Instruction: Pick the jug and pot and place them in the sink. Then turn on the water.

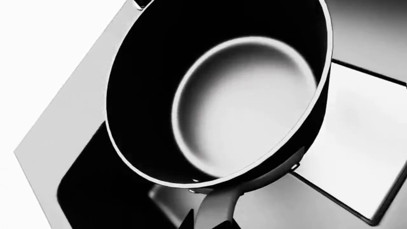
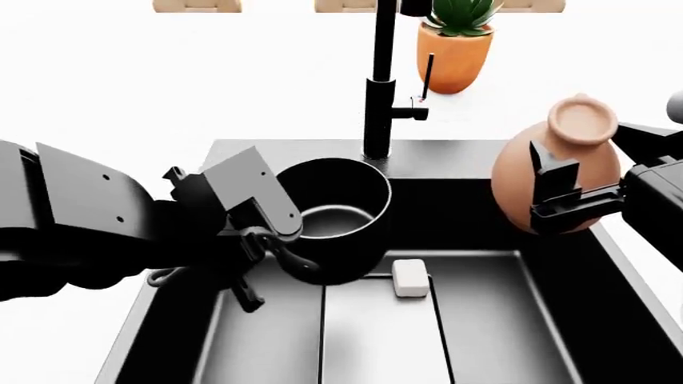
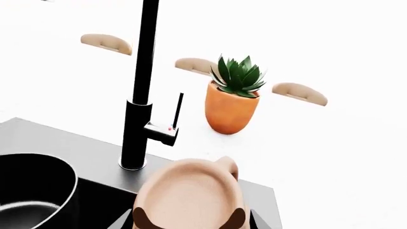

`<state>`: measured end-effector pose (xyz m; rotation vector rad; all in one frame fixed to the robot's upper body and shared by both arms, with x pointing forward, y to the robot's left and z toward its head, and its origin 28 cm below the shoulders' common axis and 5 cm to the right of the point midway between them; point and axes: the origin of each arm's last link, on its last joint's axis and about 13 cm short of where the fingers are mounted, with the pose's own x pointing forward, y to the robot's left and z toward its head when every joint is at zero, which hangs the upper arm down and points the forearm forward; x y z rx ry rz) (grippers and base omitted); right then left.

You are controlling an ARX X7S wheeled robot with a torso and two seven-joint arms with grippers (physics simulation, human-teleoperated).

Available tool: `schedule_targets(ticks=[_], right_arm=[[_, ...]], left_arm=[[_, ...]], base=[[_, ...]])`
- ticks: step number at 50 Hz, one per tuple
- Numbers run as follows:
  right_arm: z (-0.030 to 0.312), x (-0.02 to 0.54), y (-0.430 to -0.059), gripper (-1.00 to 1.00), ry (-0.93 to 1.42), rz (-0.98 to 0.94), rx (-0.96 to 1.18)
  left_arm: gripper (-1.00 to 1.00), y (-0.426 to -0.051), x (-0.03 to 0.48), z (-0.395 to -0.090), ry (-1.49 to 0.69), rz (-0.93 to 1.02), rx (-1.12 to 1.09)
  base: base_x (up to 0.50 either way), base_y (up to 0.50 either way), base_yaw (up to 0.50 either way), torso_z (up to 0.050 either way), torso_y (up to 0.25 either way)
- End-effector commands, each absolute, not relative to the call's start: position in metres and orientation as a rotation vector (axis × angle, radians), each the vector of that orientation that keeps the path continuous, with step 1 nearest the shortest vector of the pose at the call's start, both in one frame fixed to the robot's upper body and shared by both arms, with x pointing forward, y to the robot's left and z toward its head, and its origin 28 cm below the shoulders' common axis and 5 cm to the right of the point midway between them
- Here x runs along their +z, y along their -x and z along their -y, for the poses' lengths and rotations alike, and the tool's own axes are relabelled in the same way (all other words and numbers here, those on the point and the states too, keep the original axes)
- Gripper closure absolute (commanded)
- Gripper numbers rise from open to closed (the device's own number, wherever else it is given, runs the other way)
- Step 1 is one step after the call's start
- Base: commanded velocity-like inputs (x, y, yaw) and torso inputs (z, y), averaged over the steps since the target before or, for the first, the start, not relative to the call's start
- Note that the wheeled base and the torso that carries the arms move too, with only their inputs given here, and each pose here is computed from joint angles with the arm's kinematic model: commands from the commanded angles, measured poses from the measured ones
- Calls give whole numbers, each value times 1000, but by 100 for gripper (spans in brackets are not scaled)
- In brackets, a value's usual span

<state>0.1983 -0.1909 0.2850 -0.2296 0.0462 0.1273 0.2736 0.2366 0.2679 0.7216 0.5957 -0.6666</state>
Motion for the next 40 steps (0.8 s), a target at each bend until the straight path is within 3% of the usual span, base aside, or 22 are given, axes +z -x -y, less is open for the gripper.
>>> schedule_targets(ticks=[1, 40], right_arm=[[193, 288, -199, 100, 241, -19, 105], [193, 286, -199, 100, 242, -30, 99]], left_arm=[[100, -288, 272, -236, -775, -506, -558], [100, -295, 228, -228, -771, -599, -616]], base=[[0, 0, 0, 0, 10], [0, 0, 0, 1, 2]])
